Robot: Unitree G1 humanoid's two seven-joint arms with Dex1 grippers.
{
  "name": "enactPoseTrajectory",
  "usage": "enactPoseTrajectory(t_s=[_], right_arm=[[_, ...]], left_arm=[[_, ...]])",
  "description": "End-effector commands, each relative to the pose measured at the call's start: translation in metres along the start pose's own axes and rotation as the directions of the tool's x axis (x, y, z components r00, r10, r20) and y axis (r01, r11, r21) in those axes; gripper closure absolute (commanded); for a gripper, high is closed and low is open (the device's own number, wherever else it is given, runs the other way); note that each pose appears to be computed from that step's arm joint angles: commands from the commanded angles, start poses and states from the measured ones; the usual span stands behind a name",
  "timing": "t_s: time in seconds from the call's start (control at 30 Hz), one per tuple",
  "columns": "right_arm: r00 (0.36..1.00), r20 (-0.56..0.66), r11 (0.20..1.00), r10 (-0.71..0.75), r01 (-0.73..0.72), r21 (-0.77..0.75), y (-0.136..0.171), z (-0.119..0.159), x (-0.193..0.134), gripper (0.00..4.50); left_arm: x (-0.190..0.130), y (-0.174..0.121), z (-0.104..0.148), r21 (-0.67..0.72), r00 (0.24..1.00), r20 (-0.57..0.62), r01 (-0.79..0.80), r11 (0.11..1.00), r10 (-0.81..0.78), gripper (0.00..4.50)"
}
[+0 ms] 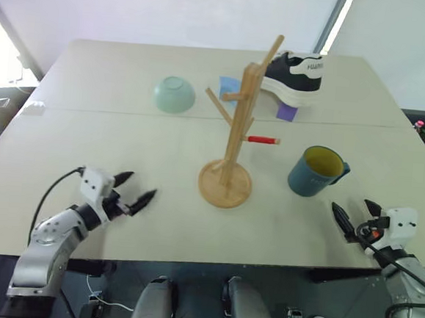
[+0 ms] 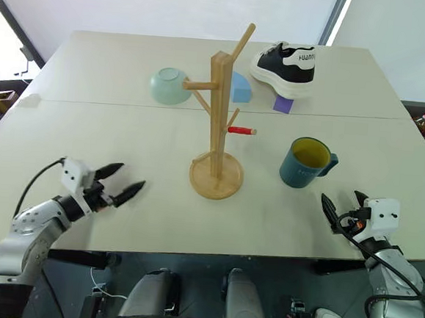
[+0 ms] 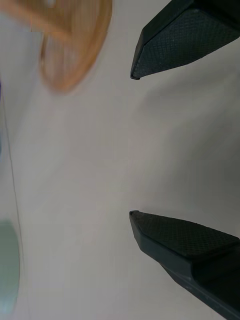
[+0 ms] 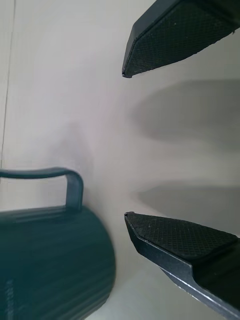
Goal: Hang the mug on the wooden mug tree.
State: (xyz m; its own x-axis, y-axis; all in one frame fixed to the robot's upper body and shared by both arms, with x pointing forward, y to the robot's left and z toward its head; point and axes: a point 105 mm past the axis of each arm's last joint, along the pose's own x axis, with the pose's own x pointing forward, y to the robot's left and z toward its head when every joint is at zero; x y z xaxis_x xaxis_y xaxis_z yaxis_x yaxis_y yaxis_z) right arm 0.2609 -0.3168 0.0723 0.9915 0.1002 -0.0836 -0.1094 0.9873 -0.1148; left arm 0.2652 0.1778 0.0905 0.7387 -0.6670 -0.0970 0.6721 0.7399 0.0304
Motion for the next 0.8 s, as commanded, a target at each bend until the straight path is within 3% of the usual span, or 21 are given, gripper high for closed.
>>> enactPoseTrajectory(t_s=[0.03,0.3,0.8], right_arm=[[0.997,0.072,0.998,-0.024,0.027,-0.048,-0.003,0.016,0.002,0.04],[0.99,0.136,0.998,-0.026,0.034,-0.051,-0.005,0.028,0.017,0.04],[0.983,0.183,0.999,0.032,-0.024,-0.042,-0.002,0.043,0.043,0.04]], left_arm=[[0.007,-0.027,0.025,0.047,0.983,0.083,0.163,0.986,-0.166,0.0],[0.011,-0.07,0.033,0.065,0.898,0.047,0.434,0.899,-0.437,0.0],[0.016,-0.073,0.037,0.092,0.892,0.046,0.444,0.891,-0.45,0.0]])
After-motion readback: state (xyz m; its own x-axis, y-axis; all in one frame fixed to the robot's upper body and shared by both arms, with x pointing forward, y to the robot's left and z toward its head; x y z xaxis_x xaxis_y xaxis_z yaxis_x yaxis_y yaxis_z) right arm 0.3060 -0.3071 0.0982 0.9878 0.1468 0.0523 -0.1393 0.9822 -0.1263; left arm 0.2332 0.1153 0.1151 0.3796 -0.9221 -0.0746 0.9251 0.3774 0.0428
